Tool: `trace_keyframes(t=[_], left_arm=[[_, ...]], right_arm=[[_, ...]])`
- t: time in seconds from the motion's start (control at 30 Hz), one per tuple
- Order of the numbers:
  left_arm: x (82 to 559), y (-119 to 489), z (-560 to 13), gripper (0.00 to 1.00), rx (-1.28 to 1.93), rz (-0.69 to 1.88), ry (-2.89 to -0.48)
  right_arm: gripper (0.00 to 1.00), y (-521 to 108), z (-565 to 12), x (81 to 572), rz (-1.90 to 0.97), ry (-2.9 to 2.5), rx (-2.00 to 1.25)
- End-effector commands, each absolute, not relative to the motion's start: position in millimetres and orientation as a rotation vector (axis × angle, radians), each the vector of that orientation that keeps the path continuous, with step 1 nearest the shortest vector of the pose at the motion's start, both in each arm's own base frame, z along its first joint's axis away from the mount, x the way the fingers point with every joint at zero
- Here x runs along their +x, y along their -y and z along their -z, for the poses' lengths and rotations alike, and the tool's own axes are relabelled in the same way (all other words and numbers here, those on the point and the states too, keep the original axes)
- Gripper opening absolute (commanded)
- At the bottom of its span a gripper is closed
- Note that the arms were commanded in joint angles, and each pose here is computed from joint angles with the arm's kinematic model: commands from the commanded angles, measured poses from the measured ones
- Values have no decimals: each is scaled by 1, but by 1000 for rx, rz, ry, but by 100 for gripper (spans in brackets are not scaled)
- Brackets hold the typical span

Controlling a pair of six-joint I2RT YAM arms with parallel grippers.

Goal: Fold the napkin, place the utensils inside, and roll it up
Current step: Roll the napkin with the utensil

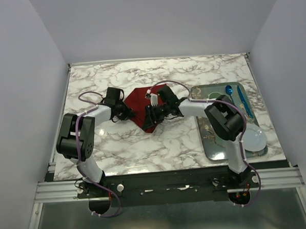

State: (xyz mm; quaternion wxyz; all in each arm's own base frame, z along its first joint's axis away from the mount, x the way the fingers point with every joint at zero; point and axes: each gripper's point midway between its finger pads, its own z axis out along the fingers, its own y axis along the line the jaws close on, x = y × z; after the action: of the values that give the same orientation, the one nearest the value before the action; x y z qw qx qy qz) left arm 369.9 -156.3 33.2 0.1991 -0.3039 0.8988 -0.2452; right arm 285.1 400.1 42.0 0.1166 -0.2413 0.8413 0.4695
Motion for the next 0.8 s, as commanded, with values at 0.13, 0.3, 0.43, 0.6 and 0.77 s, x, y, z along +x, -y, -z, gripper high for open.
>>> trace_keyframes(t=[0.13,0.3,0.43,0.6,0.77], left_arm=[[360,149,-4,20,-832,585,-2586],[362,150,-1,19,-830,579,-2599],[361,149,0,18,-824,568,-2607],[362,149,1,18,-816,560,-2620],[361,149,4,17,-811,556,-2633]], right_arm=[[73,-362,-83,312,-898,-2439,-769],[73,-384,-93,304,-898,-2389,-847],[43,-421,-98,286,-1053,-2362,-921],[36,-427,-81,277,-1066,-2385,-948],[27,-423,-68,267,-1093,-2410,-985]])
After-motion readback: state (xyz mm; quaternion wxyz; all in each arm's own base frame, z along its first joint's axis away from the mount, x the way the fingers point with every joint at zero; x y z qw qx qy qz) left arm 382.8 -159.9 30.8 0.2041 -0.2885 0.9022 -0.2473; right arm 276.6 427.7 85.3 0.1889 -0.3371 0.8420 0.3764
